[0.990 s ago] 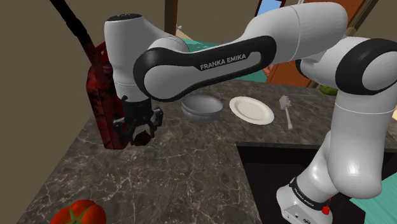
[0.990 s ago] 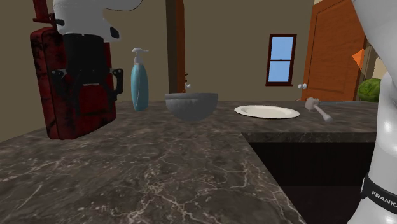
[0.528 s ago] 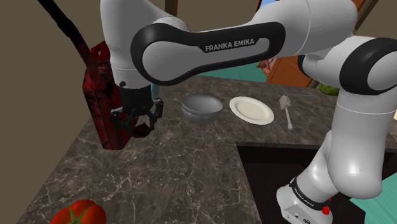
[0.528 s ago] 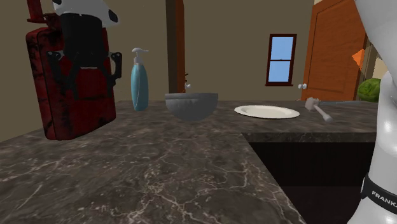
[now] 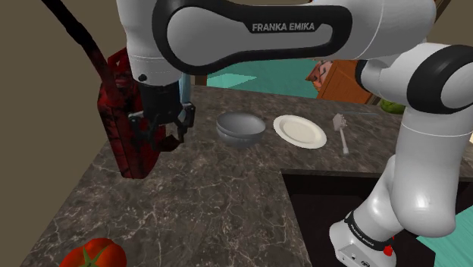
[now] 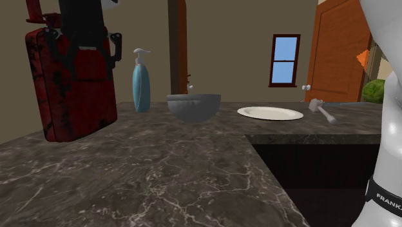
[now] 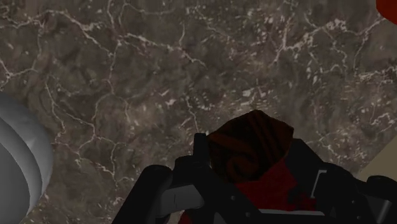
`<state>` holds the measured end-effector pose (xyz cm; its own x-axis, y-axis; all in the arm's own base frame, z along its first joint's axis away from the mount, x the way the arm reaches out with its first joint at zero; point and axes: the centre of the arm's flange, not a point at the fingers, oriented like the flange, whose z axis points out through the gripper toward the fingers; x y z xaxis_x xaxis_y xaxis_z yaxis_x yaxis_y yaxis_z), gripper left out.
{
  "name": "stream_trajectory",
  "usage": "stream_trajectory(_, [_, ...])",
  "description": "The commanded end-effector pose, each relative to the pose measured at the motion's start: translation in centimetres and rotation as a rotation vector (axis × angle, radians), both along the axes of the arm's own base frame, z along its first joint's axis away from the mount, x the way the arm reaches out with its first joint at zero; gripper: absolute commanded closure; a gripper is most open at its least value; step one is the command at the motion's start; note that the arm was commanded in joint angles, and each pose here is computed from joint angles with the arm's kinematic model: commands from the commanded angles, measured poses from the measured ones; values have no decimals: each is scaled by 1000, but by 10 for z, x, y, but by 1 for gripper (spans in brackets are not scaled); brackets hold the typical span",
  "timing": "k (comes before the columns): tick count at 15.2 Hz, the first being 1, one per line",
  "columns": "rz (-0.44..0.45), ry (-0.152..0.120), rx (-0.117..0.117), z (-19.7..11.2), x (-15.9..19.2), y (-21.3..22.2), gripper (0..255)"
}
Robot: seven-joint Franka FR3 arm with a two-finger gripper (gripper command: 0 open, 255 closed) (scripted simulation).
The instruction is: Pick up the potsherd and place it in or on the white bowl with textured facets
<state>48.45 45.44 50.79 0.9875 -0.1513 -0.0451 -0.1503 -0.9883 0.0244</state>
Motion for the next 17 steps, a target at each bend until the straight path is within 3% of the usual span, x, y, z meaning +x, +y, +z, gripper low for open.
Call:
stream_trajectory(1, [0,-1,0,11,0,0,255])
stream_trajectory(4, [0,-1,0,22,0,0,255])
stream_trajectory(17, [0,-1,0,27,12,-171,255])
